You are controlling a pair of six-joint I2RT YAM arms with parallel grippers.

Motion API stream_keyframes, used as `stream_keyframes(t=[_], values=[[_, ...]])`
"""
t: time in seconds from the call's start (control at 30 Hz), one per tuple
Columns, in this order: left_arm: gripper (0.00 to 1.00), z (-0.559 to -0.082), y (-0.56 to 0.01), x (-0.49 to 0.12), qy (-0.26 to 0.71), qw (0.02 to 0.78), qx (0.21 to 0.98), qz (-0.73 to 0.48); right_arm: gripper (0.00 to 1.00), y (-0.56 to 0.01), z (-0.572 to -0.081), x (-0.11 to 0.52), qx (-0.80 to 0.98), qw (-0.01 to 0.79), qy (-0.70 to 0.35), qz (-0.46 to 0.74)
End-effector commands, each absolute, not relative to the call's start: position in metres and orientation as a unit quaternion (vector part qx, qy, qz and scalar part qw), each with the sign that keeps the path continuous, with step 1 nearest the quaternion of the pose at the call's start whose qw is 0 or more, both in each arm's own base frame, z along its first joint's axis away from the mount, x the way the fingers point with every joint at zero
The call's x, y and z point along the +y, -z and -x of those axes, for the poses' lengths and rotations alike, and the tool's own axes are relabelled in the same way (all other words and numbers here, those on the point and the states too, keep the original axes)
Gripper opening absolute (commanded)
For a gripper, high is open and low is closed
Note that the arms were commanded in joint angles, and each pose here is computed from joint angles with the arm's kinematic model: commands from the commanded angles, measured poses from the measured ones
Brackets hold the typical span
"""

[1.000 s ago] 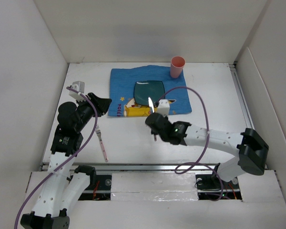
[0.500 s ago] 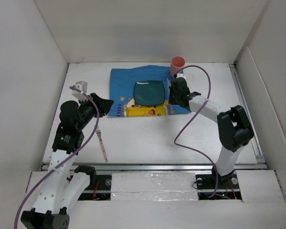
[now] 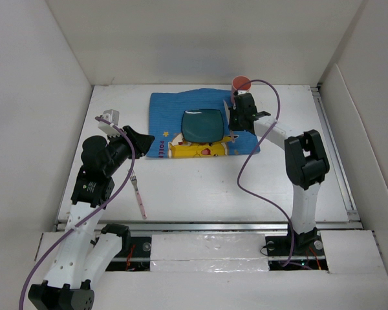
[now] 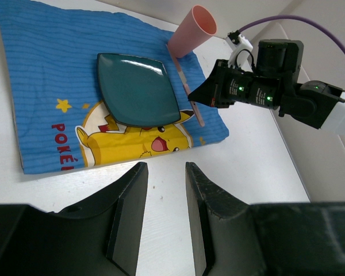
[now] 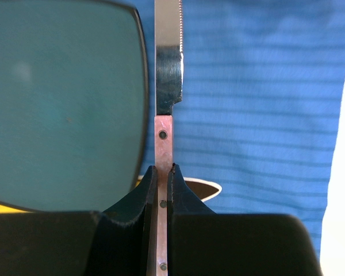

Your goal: Set the dinner table for one person

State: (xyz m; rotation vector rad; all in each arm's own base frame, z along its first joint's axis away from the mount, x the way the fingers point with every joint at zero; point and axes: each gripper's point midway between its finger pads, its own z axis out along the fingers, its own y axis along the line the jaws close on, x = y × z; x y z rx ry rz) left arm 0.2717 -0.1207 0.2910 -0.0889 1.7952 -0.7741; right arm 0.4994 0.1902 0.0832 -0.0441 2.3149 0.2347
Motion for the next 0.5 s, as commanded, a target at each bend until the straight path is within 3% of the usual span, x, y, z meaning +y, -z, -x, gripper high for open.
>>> stream_keyframes(t=[0.0,0.47], values=[[0.30,-0.272,-0.301,-0.125,0.336,0.572,0.748,0.019,0.00,-0.085,-0.508,0.185,0.912,0.399,-0.091,0.009],[0.30,-0.273,-0.300,-0.127,0.340,0.570,0.748,0.015,0.00,-0.058,-0.510,0.170,0.918,0.390,-0.055,-0.046]])
